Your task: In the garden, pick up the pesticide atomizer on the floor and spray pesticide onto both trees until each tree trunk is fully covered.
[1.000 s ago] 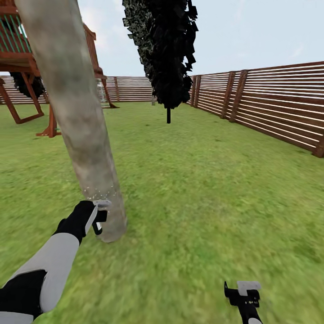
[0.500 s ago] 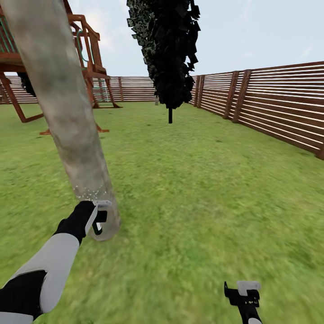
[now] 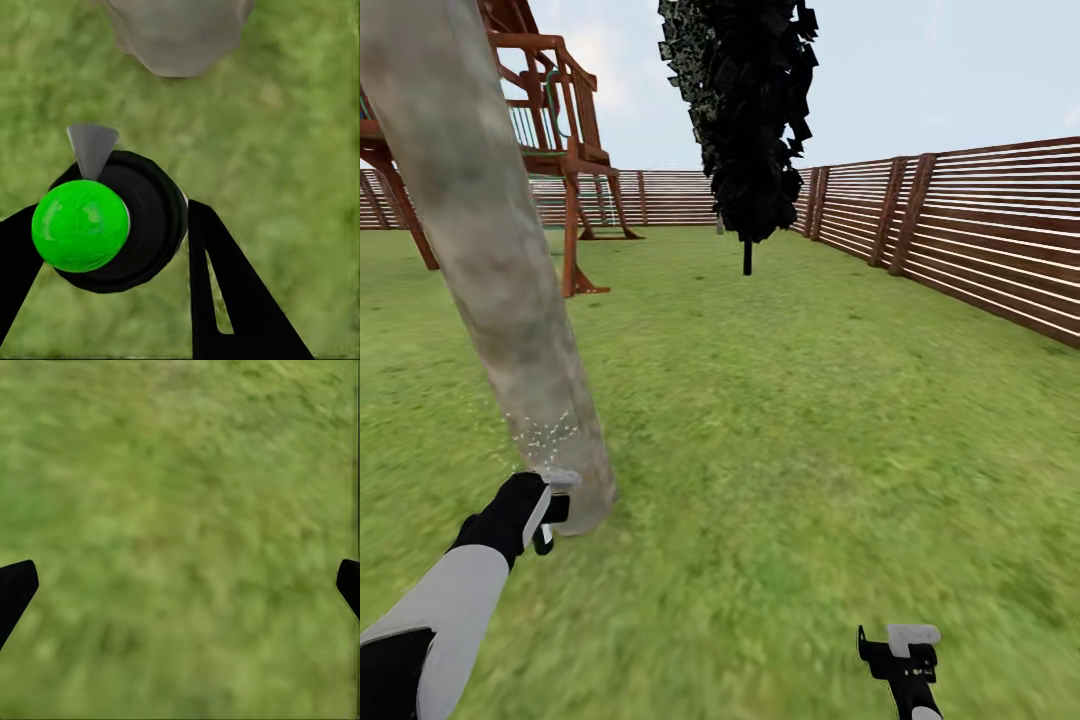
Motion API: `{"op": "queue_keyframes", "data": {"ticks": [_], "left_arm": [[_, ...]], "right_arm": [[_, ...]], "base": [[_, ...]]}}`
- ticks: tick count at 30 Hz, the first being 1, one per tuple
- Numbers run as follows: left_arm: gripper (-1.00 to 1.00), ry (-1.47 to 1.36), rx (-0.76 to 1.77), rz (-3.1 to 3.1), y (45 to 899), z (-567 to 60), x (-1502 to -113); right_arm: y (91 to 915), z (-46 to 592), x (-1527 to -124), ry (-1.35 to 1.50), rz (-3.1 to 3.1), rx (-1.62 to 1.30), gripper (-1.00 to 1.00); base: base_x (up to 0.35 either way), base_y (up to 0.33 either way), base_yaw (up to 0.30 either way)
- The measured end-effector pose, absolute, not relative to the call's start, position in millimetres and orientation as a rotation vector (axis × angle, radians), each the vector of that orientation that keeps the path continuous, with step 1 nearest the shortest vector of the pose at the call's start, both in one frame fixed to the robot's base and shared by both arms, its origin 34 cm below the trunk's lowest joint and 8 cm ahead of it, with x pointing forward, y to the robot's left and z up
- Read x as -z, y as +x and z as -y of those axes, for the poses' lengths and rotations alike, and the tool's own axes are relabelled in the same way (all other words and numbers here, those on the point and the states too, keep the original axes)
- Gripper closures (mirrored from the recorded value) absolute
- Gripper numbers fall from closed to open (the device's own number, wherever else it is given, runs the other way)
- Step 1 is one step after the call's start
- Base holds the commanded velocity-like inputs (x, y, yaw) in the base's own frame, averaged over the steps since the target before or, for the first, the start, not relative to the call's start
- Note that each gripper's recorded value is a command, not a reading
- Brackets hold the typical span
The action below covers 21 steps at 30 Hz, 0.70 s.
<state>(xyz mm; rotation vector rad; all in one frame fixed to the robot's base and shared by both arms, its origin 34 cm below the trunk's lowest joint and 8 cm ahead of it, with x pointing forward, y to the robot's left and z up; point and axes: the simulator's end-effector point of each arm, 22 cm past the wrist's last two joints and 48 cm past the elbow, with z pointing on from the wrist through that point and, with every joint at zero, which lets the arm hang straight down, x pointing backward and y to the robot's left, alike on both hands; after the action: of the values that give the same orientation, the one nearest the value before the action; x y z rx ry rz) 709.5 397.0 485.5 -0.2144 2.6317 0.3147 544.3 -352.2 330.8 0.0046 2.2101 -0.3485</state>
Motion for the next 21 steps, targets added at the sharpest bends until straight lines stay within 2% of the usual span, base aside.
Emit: {"op": "queue_keyframes", "data": {"ticks": [4,9,15,21], "left_arm": [[1.0,-0.193,-0.266,-2.643,710,-367,-478],[1.0,-0.219,-0.302,-2.674,687,-388,-460],[1.0,-0.189,-0.227,-2.679,691,-345,-455],[1.0,-0.211,-0.301,-2.686,679,-382,-451]], "right_arm": [[544,352,-331,0.005,-2.21,0.348,-1.0],[544,352,-331,0.004,-2.21,0.348,-1.0],[544,352,-331,0.004,-2.21,0.348,-1.0],[544,352,-331,0.004,-2.21,0.348,-1.0]], "base": [[0.165,-0.261,0.147],[0.193,-0.236,0.274],[0.195,-0.232,0.276],[0.226,-0.209,0.232]]}}
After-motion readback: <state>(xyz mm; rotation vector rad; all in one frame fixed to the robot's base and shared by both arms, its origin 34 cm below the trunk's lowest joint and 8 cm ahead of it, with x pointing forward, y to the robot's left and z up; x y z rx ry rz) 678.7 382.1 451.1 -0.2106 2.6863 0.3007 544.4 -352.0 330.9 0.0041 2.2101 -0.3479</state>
